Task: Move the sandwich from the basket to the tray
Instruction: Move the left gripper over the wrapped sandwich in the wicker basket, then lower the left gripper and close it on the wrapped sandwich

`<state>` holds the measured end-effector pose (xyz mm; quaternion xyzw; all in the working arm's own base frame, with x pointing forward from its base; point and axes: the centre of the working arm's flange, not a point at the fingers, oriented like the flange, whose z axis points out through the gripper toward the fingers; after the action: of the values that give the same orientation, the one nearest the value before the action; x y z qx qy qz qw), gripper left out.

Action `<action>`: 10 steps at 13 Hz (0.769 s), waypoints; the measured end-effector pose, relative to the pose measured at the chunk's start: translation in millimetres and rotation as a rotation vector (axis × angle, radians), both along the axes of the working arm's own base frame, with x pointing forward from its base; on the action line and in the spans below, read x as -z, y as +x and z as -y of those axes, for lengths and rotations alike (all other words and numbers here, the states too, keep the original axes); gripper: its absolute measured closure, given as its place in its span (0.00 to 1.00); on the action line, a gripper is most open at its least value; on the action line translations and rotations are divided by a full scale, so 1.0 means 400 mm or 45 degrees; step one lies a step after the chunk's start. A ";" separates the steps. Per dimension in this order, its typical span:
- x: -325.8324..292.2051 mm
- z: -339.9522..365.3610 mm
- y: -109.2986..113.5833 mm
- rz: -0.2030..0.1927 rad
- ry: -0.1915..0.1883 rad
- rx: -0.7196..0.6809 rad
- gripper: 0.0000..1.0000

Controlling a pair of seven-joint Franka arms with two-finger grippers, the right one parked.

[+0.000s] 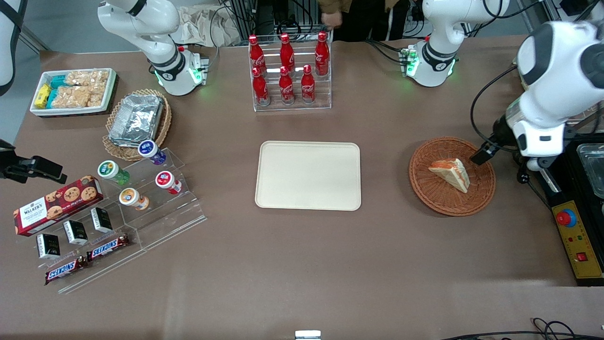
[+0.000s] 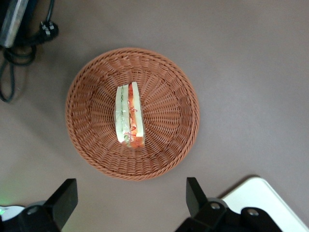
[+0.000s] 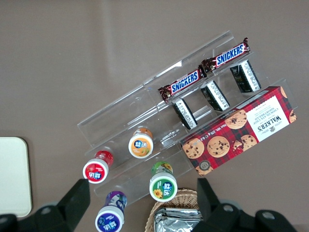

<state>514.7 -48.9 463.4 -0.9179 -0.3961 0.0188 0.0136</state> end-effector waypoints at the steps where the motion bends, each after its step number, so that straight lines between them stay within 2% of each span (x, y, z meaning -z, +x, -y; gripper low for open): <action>1: 0.045 -0.001 -0.008 0.015 0.000 -0.038 0.00; 5: 0.167 -0.020 -0.037 0.057 -0.003 -0.161 0.00; 10: 0.342 -0.060 -0.083 0.139 -0.015 -0.270 0.00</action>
<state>481.3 -25.0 326.7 -0.8706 -0.4909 -0.0273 -0.0155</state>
